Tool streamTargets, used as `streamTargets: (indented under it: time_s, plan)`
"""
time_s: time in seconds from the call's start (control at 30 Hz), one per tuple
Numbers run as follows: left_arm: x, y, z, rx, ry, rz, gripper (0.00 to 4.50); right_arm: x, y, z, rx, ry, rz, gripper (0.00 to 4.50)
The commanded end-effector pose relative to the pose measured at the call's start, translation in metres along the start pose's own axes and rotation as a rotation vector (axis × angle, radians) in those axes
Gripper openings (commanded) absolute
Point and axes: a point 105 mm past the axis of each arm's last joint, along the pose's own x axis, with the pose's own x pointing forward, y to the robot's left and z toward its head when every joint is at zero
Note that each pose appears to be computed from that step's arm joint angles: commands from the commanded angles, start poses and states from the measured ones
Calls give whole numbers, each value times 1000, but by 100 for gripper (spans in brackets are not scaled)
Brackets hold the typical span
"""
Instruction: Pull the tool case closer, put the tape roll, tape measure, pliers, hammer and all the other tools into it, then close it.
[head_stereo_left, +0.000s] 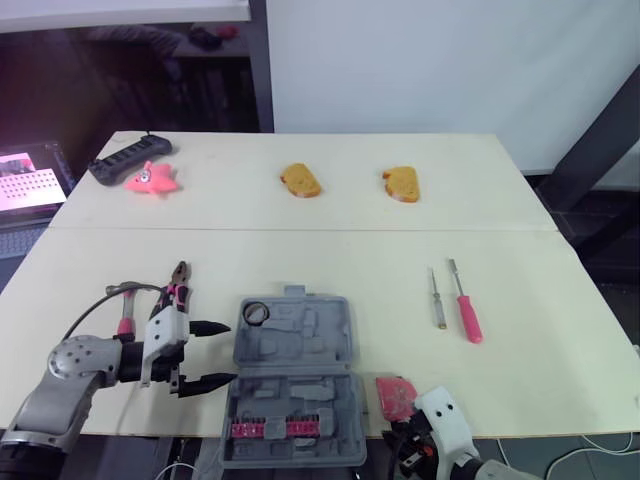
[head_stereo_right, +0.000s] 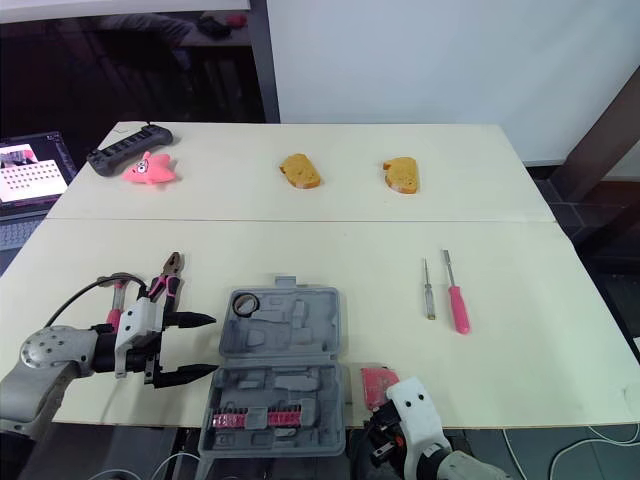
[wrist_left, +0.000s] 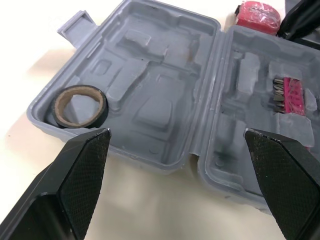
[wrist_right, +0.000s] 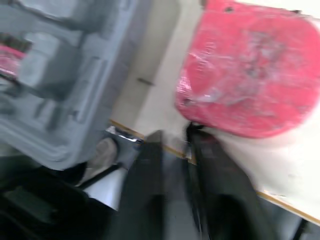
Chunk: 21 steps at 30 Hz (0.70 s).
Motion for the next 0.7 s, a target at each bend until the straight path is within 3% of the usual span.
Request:
streamTargets:
  time_s: [0.03,0.13,0.27,0.4,0.53,0.7]
  plan:
    - [-5,0,12,32,-18,-12,450,-19,-9,3,-10,7,-11,288]
    - [-8,-5,13,29,-22,-40,450,-34,-5,14,-57,-6,70,444]
    - [-13,-10,12,30,-27,-49,450,-50,-3,33,-168,-10,202,444]
    - [-16,-13,21,49,-50,-67,450,-59,-5,70,-515,8,441,444]
    - [-17,-26,25,69,-81,-100,450,-36,-29,86,-901,89,496,444]
    - [-15,-28,35,120,-125,-61,450,-12,-41,85,-1140,165,592,444]
